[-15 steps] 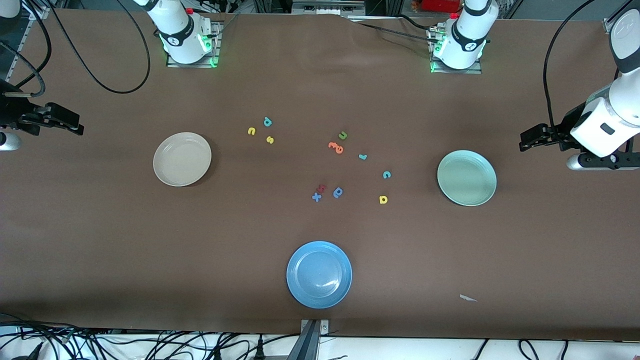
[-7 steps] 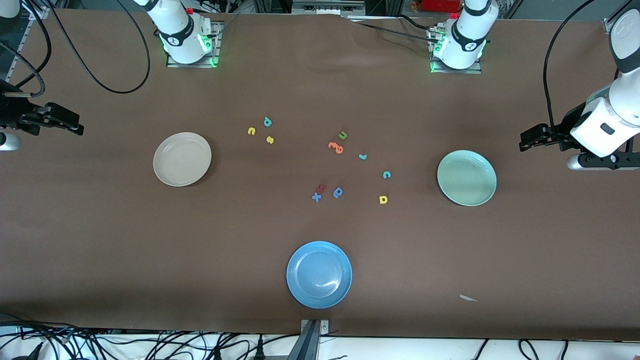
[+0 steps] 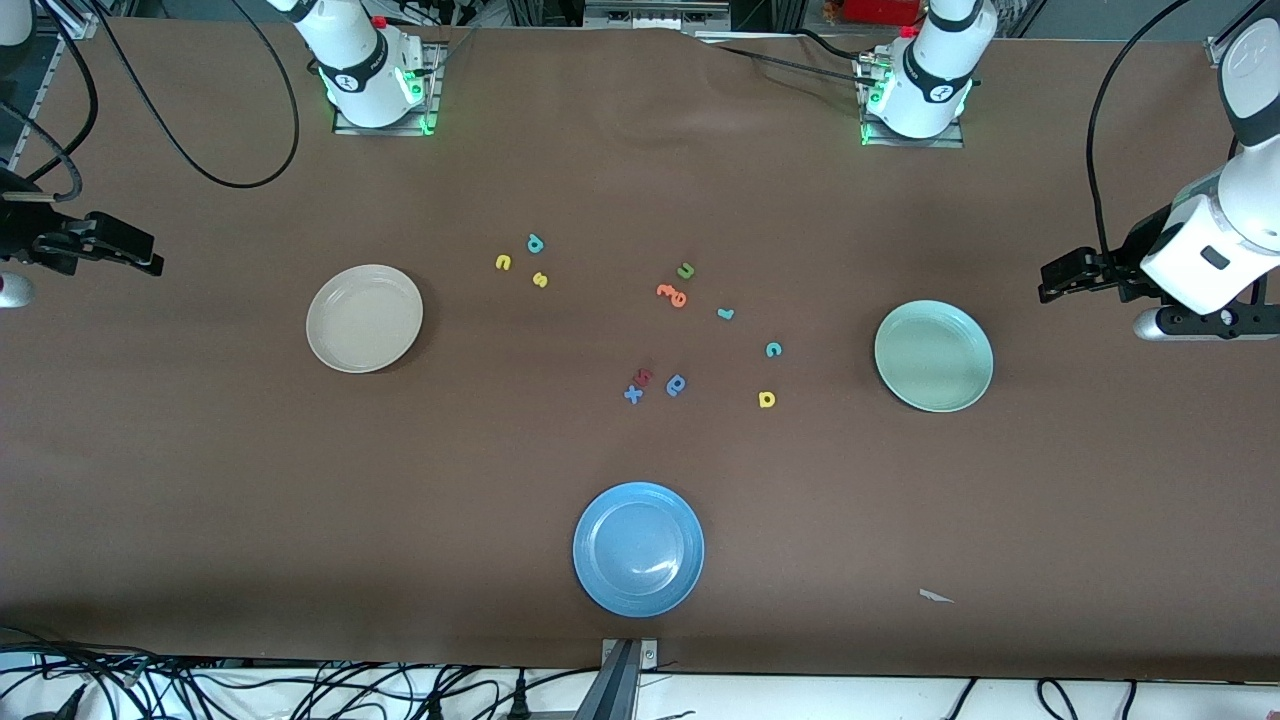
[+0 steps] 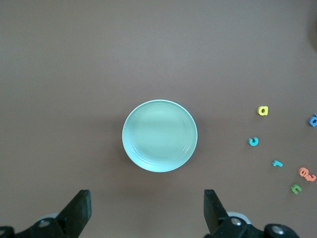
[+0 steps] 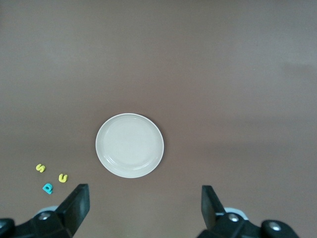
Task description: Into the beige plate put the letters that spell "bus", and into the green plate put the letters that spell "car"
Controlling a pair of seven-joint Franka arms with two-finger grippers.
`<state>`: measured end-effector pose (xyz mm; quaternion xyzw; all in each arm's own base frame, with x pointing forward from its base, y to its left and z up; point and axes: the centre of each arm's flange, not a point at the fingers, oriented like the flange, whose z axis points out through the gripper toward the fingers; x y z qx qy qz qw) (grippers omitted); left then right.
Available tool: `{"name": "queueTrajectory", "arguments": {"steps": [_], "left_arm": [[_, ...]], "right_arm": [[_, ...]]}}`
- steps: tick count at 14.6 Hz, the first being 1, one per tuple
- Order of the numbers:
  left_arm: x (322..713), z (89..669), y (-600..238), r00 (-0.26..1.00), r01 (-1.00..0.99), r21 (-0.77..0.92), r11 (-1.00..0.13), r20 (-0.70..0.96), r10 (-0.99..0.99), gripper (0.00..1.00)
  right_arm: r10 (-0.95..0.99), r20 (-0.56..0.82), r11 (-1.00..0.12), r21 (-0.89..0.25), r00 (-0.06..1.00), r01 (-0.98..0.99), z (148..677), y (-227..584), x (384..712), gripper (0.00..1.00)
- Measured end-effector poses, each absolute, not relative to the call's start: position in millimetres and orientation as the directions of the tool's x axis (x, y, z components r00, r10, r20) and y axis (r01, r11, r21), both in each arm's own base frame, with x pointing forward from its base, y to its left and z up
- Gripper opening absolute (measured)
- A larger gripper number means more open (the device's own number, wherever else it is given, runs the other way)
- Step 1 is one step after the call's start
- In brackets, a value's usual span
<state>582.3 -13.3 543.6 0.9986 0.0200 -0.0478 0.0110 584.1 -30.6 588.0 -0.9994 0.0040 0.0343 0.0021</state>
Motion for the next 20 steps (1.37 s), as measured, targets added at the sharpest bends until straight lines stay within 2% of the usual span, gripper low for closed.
{"name": "queueTrajectory", "arguments": {"steps": [20], "left_arm": [[582.3,543.6,-13.3,0.995,0.041,0.02,-0.999,-0.096,0.039,1.0]], "right_arm": [[0.021,-0.074,-1.0,-0.005,0.997,0.02,587.8,-13.9,584.1,1.0]]}}
